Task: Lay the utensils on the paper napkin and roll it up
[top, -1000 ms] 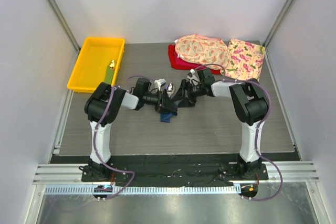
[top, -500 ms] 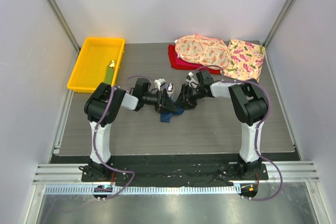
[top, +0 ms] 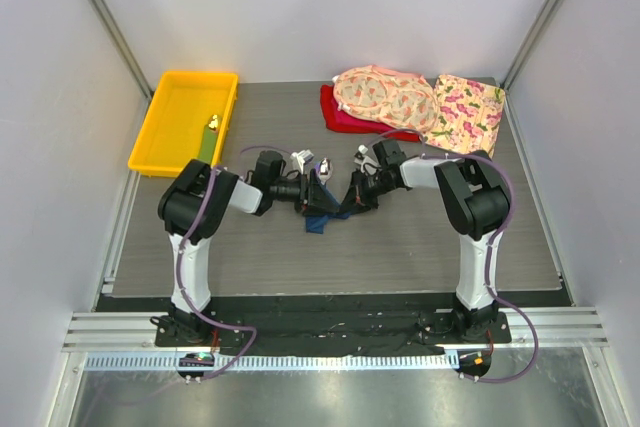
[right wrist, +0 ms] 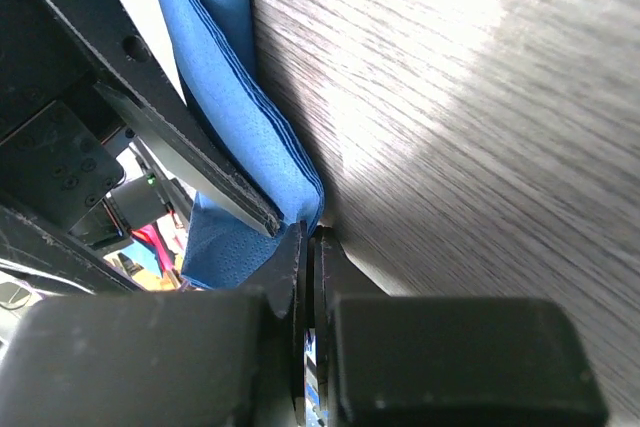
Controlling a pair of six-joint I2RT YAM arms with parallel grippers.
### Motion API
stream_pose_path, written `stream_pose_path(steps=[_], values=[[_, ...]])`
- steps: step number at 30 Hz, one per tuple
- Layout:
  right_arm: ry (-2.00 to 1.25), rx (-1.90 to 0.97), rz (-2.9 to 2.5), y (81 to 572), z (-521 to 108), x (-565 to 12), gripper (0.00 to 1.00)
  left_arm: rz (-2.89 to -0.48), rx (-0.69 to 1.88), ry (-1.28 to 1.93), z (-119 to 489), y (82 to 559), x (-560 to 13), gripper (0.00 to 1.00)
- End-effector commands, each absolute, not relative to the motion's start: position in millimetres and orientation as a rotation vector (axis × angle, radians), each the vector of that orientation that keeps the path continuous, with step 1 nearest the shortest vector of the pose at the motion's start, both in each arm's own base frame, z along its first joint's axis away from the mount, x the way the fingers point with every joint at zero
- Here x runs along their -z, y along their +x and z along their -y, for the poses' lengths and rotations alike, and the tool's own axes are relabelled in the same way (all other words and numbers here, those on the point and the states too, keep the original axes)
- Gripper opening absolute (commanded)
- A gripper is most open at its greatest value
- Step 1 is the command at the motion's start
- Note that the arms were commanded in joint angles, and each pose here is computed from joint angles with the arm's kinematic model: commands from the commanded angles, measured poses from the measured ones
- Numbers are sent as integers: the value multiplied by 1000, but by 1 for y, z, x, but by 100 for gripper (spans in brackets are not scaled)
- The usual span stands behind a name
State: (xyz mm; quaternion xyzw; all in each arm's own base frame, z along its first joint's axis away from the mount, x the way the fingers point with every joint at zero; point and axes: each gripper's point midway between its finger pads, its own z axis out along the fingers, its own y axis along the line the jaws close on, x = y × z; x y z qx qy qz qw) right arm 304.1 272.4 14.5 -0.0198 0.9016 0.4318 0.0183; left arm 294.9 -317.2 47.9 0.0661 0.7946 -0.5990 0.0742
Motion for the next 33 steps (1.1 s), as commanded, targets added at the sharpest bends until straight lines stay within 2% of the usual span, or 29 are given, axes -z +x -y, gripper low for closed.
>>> stream_pose_path(steps=[1, 4, 11, 23, 33], values=[[-76, -1132, -2873, 304, -256, 10, 1, -2338, 1730, 162, 317, 303, -64, 54], [-79, -1129, -2874, 304, -256, 11, 1, -2292, 1751, 174, 316, 303, -88, 54], [-79, -1122, -2878, 303, -256, 11, 1, -2294, 1752, 48, 295, 300, -102, 50], [-92, -1118, -2877, 299, -255, 10, 1, -2520, 1642, -103, 279, 275, -50, 33], [-95, -1108, -2873, 301, -255, 10, 1, -2732, 1493, -51, 262, 249, -6, 21]])
